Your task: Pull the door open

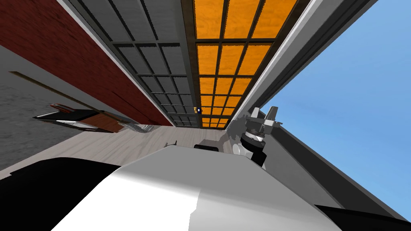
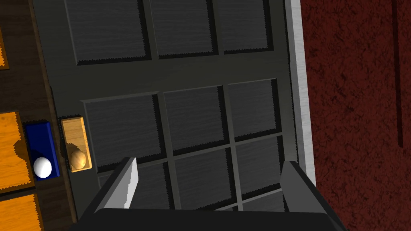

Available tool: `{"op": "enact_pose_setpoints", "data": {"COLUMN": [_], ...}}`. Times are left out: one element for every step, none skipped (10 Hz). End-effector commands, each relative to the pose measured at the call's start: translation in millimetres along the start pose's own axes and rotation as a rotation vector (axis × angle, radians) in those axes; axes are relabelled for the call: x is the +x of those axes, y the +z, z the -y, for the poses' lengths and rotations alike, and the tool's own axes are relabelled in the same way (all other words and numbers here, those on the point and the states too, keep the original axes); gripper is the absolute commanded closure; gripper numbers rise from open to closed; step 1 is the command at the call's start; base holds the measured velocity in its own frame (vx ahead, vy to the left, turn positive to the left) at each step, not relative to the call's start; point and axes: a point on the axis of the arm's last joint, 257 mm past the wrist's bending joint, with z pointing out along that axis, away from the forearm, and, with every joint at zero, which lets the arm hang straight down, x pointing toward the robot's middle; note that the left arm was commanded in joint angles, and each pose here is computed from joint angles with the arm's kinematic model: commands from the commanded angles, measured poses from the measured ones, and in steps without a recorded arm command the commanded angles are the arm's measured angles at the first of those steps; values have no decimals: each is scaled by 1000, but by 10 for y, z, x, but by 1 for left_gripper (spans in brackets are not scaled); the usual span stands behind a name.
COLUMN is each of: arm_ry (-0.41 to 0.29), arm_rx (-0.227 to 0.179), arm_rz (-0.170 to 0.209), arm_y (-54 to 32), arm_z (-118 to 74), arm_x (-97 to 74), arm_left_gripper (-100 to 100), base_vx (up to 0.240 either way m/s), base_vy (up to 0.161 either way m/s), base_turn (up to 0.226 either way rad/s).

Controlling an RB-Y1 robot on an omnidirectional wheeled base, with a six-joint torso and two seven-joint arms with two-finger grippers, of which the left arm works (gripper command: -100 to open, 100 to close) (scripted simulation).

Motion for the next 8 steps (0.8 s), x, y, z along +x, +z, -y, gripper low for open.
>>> {"op": "enact_pose_setpoints", "data": {"arm_ry": [7, 1, -4, -9, -16, -21, -27, -33], "arm_rx": [-26, -40, -38, -36, -30, -24, -17, -11], "arm_rz": [-23, -26, -18, -10, 2, 13, 25, 37], "arm_y": [-39, 9, 57, 102, 165, 217, 269, 320], "arm_z": [-110, -67, -9, 48, 129, 201, 273, 345], "arm_x": [60, 65, 32, -2, -56, -108, -161, -216], "arm_left_gripper": [-100, -100, -100, -100, -100, -100, -100, -100], "base_vx": [-56, 29, 93, 142, 161, 170, 157, 147], "base_vy": [24, 42, 58, 28, 15, 28, 39, 42], "base_turn": [-46, -142, -121, -82, -89, -97, -75, -82]}}
